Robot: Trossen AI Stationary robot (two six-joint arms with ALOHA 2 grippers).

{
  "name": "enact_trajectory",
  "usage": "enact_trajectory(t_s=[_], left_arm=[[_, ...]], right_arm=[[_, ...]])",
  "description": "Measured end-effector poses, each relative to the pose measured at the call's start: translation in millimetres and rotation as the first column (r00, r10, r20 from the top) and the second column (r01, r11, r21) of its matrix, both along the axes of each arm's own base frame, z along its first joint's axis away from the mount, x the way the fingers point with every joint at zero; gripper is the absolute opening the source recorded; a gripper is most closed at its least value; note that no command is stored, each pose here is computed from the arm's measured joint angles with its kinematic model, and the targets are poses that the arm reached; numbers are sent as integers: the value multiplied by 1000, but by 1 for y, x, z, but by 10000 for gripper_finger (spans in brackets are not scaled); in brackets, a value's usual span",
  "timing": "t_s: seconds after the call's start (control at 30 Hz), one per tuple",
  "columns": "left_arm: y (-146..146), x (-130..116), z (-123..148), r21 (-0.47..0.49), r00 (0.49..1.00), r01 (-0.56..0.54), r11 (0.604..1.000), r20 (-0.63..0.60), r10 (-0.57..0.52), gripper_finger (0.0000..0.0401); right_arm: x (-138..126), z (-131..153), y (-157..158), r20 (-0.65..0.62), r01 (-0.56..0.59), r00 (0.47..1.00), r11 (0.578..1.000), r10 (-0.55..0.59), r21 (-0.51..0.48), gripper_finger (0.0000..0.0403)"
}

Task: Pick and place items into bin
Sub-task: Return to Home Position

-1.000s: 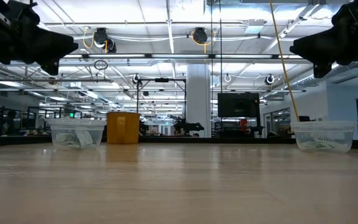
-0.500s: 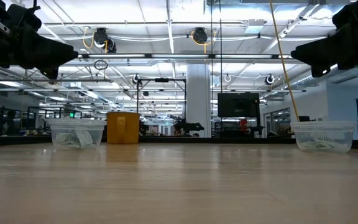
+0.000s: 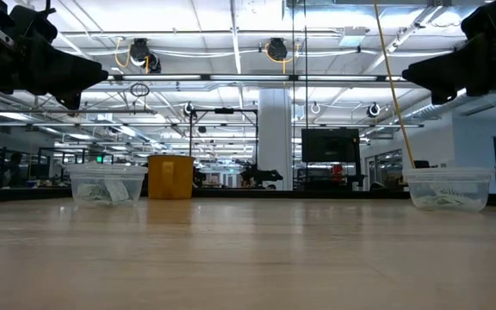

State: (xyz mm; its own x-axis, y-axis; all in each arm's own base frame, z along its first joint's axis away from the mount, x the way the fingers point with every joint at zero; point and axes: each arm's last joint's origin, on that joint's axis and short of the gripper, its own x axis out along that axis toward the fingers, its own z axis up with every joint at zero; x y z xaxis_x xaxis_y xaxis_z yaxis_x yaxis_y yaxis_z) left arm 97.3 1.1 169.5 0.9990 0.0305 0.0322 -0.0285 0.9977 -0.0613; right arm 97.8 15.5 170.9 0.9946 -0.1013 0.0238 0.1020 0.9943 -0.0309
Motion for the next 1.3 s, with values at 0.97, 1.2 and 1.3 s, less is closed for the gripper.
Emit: enact_trajectory(t_s=[0.97, 1.2, 1.3], left_arm=[[0, 0, 0, 0, 1000, -1, 1000, 2, 1, 102], [0, 0, 0, 0, 1000, -1, 1000, 2, 1, 102], [0, 0, 0, 0, 1000, -1, 1000, 2, 1, 102]], right_arm=[[0, 1, 0, 12, 0, 1000, 1000, 0, 4, 86], [0, 1, 0, 12, 1, 1000, 1000, -1, 4, 86], [0, 1, 0, 12, 0, 1000, 1000, -1, 4, 86]])
